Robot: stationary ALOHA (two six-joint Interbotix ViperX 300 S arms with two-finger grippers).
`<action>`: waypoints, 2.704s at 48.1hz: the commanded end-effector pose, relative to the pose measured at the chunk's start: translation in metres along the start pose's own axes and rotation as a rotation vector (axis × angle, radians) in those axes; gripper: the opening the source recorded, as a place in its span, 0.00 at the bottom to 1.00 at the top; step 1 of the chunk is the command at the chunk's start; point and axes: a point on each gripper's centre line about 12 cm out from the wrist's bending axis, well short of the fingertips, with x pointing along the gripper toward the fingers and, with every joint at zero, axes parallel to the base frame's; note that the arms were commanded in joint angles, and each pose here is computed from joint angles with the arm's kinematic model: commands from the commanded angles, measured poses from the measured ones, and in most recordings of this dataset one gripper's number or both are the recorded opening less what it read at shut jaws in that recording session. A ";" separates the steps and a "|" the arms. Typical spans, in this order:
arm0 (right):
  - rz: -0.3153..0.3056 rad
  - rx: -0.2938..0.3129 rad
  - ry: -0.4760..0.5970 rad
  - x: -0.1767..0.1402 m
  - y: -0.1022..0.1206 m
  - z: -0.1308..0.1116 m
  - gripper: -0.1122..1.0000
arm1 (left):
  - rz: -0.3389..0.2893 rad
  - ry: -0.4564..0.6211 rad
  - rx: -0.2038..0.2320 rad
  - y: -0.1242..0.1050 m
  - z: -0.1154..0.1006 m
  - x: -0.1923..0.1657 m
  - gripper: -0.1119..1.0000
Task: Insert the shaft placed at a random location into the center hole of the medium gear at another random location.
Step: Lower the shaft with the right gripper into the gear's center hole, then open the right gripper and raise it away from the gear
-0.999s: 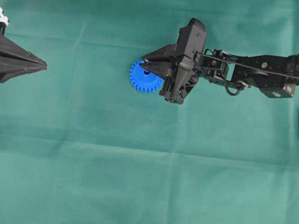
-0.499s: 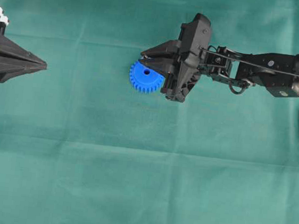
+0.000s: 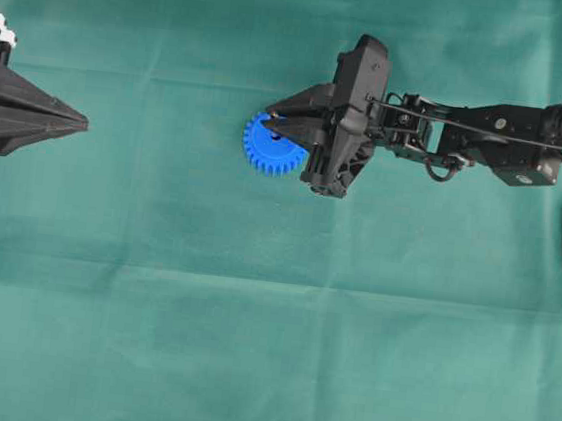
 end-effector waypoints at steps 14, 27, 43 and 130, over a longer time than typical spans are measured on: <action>-0.003 0.001 -0.014 0.006 0.000 -0.002 0.22 | 0.001 -0.023 0.002 0.000 0.009 0.003 0.10; -0.006 0.007 0.009 0.011 0.000 -0.011 0.22 | 0.001 -0.023 0.002 0.000 0.009 0.003 0.10; -0.003 0.006 0.020 0.011 0.001 -0.014 0.22 | 0.001 -0.023 0.003 0.000 0.009 0.003 0.10; 0.019 0.016 -0.039 -0.037 0.005 0.057 0.86 | 0.001 -0.023 0.000 0.000 0.009 0.003 0.10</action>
